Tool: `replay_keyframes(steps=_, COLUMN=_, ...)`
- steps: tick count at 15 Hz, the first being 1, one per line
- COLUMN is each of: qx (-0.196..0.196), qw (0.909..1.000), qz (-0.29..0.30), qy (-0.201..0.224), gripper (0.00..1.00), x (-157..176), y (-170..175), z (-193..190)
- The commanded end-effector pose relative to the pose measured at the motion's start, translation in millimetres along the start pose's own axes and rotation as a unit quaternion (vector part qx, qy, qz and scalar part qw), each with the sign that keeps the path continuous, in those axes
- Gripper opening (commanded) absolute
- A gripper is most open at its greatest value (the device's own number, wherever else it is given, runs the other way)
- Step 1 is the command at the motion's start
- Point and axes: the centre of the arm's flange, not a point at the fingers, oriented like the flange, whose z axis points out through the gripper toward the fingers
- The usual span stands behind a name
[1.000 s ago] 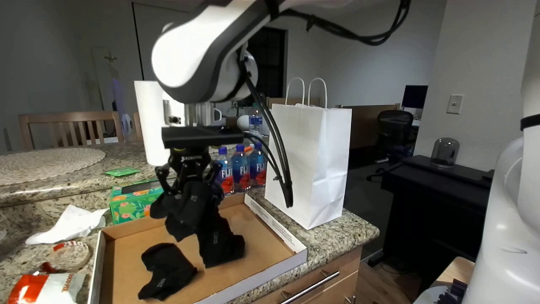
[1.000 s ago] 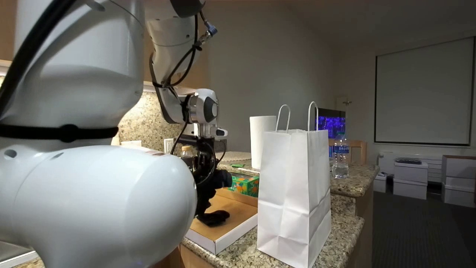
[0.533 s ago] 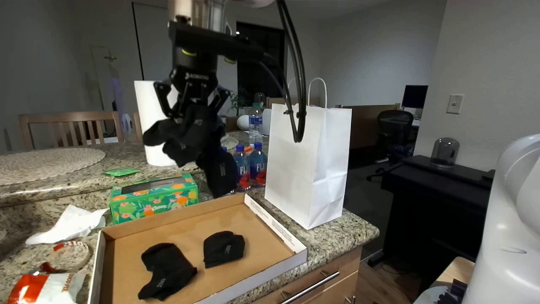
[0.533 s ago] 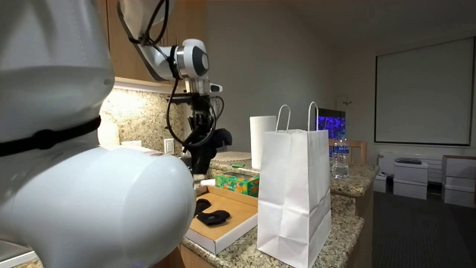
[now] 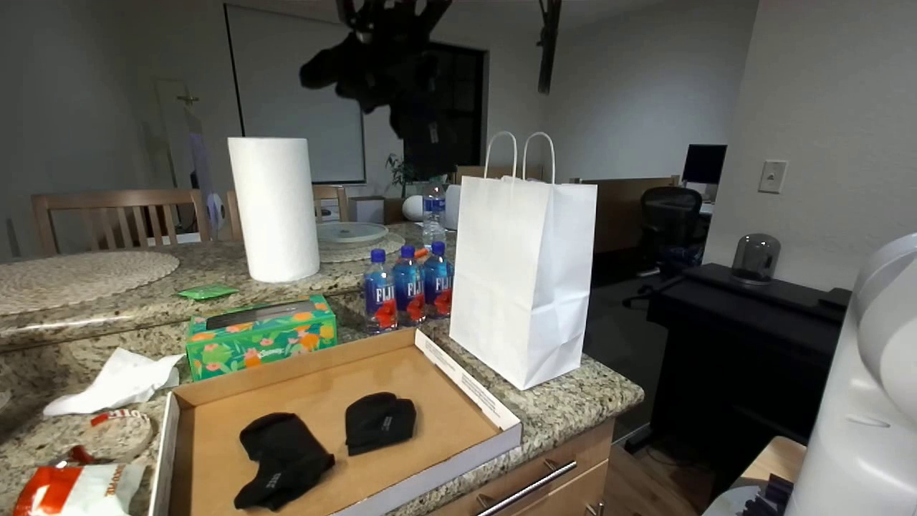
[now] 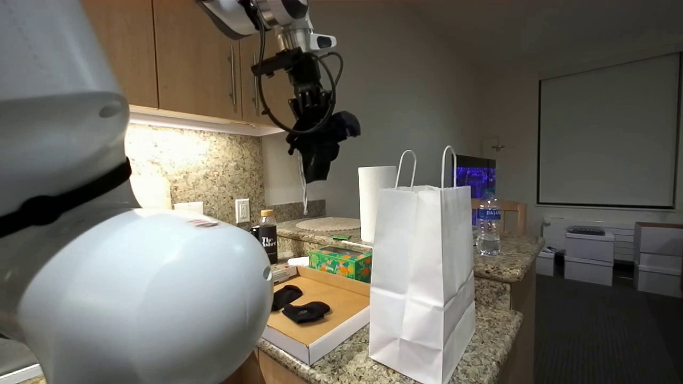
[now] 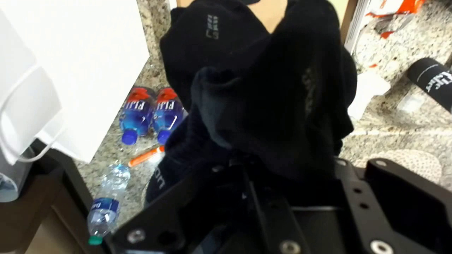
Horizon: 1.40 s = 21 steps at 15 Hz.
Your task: Pick up the socks on the box cover and put them in the paper bag
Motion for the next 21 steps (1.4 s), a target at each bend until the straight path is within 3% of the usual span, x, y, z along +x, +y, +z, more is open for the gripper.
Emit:
replay_keyframes(steps=1, qx=-0.021, qw=0.9994, qz=0.011, qy=0.026, gripper=0.12, x=38.7, y=44.3, z=-47.6)
replay_keyframes(steps=5, qx=-0.019, qw=0.9962, qz=0.061, qy=0.059, gripper=0.12, x=70.4, y=117.6, z=-85.4)
replay_keyframes(steps=8, qx=-0.024, qw=0.9910, qz=0.092, qy=0.094, gripper=0.12, x=79.6, y=159.3, z=-92.6)
replay_keyframes(steps=14, qx=-0.015, qw=0.9854, qz=0.105, qy=0.133, gripper=0.12, x=84.9, y=198.0, z=-37.0)
replay_keyframes(steps=21, qx=0.063, qw=0.9828, qz=0.134, qy=0.111, gripper=0.12, x=72.6, y=259.7, z=37.4)
